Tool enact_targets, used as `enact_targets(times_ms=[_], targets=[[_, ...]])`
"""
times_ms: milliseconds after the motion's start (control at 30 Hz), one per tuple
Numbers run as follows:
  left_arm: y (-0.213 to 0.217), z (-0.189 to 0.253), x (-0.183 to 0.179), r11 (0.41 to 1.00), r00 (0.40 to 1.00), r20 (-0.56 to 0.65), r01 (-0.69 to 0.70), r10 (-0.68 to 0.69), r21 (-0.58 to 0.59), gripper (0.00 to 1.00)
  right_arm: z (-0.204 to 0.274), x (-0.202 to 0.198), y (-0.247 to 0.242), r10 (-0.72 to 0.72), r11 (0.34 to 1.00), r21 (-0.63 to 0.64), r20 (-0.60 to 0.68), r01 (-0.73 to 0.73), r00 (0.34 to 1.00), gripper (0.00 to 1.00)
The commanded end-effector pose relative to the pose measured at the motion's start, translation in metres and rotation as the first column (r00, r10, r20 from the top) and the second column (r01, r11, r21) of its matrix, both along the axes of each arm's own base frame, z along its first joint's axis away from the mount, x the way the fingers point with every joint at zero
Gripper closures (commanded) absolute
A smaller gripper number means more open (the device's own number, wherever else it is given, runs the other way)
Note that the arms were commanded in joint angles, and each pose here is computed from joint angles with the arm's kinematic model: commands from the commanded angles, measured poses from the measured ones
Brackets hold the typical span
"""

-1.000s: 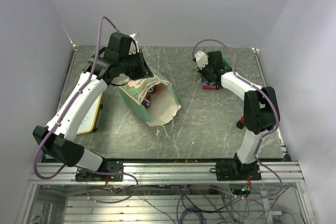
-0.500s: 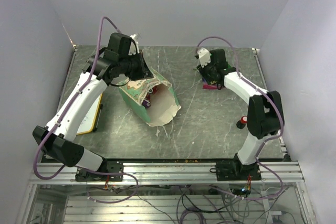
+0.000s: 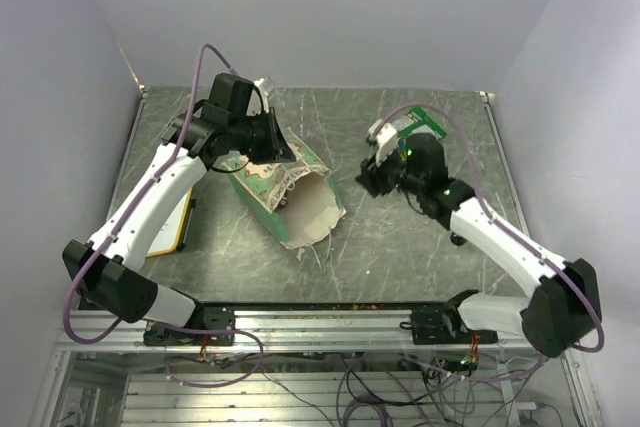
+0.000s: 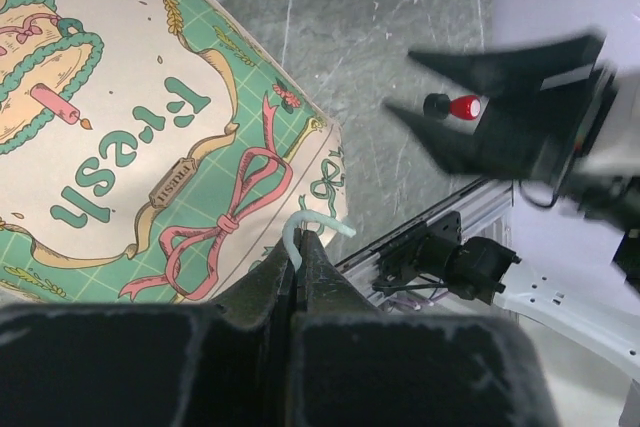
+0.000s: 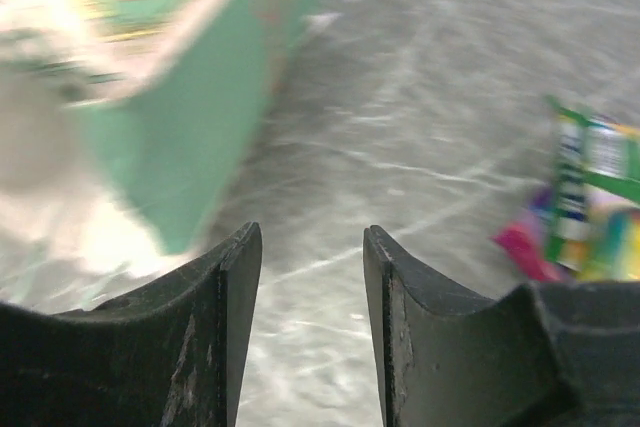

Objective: Take the snacks out of the paper bag

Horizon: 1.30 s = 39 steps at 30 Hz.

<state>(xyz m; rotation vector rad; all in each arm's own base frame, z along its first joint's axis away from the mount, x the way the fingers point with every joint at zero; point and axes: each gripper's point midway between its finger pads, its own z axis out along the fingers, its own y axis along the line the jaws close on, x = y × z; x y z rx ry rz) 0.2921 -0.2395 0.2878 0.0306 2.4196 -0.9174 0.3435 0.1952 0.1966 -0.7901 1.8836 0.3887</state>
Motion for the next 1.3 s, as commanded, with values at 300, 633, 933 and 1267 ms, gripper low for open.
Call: enact_targets(times_ms=[300,633,933,1267], targets=[[0.014,0.018,-0.01,1.0,0.999,0.049,0.013,-0.014,0.019,0.93,0.007,-0.134,0.12,0.393,0.892,0.123,0.264,-0.435,0.881,0.55],[0.023,0.013,-0.022,0.997,1.0,-0.02,0.025,-0.023,0.074,0.93,-0.034,-0.099,0.164,0.354,0.92,-0.018,0.463,-0.391,0.813,0.54],[0.03,0.015,-0.029,0.994,0.999,-0.008,0.039,-0.038,0.106,0.93,-0.038,-0.06,0.201,0.285,0.944,-0.03,0.575,-0.328,0.767,0.5],[0.028,0.034,-0.03,0.992,0.996,0.034,0.084,-0.087,0.097,0.93,-0.065,-0.043,0.227,0.268,0.946,-0.006,0.58,-0.325,0.77,0.46]])
